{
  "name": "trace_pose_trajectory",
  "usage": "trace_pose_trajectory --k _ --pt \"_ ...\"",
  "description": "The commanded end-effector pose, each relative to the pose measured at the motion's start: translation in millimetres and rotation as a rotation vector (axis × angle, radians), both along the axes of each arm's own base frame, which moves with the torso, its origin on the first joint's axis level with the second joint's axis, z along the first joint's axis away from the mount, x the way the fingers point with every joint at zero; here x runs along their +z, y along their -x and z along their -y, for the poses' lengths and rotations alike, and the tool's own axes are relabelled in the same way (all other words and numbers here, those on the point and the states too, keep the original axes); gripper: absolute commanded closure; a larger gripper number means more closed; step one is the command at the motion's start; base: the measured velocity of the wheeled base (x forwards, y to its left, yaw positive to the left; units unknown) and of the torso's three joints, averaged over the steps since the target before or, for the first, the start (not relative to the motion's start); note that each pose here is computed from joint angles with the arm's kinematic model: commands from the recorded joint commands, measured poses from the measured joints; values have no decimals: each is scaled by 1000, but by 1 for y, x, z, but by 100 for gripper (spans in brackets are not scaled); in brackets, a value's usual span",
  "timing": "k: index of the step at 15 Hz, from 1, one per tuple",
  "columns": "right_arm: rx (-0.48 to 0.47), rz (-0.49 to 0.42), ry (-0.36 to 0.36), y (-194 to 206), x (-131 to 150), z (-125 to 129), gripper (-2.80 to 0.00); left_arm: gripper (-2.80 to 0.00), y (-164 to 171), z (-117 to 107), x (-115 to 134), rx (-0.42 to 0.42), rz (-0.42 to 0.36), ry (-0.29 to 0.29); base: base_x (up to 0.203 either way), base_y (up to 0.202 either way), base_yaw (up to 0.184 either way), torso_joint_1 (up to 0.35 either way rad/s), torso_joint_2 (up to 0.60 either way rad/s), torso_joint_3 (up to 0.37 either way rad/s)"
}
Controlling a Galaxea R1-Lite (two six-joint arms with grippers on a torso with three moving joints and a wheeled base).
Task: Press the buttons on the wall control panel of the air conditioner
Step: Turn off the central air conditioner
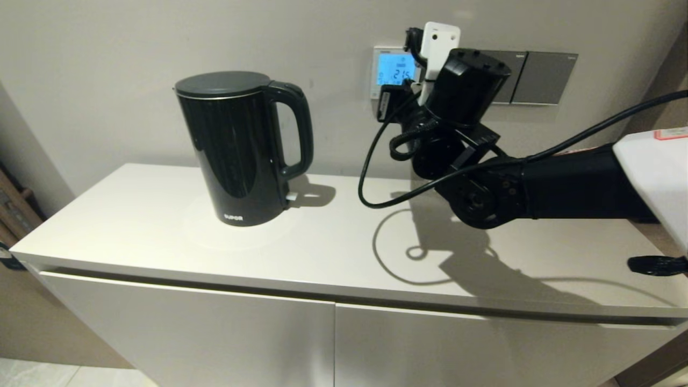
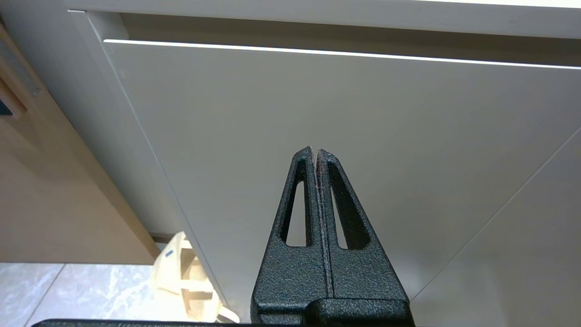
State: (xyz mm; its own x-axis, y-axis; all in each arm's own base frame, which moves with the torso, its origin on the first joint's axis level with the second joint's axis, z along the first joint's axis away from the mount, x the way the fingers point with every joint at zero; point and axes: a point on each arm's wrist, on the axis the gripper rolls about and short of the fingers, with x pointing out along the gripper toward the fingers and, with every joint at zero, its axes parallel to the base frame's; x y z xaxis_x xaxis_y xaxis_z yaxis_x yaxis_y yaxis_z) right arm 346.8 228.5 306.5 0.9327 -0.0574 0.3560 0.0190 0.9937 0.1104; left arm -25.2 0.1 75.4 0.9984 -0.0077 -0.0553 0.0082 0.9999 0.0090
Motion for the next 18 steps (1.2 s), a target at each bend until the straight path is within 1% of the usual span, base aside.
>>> trace_pose_trajectory --k 1,4,6,8,10,13,16,18 --pt "-39 35 -24 28 27 36 0 0 0 0 0 0 0 0 0 0 0 0 0 0" --pt "-88 67 -42 70 55 81 0 0 0 0 0 0 0 0 0 0 0 0 0 0" --pt "-125 64 -36 103 66 112 0 0 0 0 0 0 1 0 0 0 0 0 0 0" --pt "-167 44 -23 137 69 141 0 0 0 0 0 0 0 0 0 0 0 0 0 0" --pt "-214 18 -6 167 65 166 0 0 0 0 0 0 1 0 0 0 0 0 0 0" --pt "-258 -25 17 202 56 188 0 0 0 0 0 0 0 0 0 0 0 0 0 0" --pt "-272 -49 25 234 49 201 0 0 0 0 0 0 0 0 0 0 0 0 0 0" --pt "-307 -70 19 254 42 209 0 0 0 0 0 0 0 0 0 0 0 0 0 0"
